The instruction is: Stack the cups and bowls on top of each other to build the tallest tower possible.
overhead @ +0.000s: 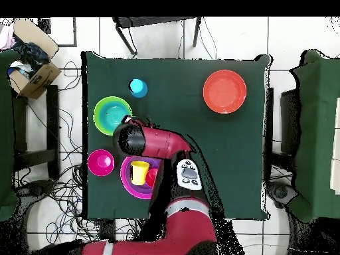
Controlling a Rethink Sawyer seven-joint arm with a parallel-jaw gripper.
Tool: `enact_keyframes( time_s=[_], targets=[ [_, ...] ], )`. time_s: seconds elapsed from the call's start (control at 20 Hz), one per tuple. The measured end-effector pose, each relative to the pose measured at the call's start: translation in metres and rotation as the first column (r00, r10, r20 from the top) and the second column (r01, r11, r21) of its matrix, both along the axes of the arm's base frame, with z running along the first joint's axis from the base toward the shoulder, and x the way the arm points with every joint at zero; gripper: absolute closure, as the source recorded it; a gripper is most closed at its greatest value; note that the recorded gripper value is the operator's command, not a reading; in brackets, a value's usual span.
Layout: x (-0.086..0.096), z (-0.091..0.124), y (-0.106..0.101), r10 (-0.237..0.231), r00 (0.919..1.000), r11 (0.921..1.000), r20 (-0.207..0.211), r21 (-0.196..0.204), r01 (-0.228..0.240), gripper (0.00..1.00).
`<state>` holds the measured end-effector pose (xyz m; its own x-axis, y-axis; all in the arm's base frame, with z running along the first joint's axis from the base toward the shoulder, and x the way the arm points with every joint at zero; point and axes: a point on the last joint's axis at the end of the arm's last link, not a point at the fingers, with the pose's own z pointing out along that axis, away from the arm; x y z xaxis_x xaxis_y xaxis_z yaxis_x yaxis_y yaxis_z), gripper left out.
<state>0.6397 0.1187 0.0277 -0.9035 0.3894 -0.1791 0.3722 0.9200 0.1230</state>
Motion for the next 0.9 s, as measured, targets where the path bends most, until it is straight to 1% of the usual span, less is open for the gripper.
enact_keyframes(
  time_s=[0.2, 0.3, 0.4, 0.5, 0.7, 0.9],
  targets=[
    [-0.001, -0.004, 0.003, -0.012, 0.9999, 0.9992, 0.002, 0.039, 0.012, 0.0],
    [-0.004, -0.007, 0.009, -0.012, 0.9999, 0.9978, -0.005, 0.065, 0.012, 0.0],
    [-0.004, -0.008, 0.012, -0.011, 0.9999, 0.9972, -0.007, 0.074, 0.011, 0.0],
    [-0.007, -0.012, 0.02, -0.006, 0.9999, 0.9956, -0.012, 0.094, 0.008, 0.0],
    [-0.014, -0.019, 0.032, 0.003, 0.9998, 0.9935, -0.022, 0.114, 0.0, 0.0],
    [-0.02, -0.025, 0.04, 0.011, 0.9993, 0.9922, -0.035, 0.125, -0.007, 0.0]
  ],
)
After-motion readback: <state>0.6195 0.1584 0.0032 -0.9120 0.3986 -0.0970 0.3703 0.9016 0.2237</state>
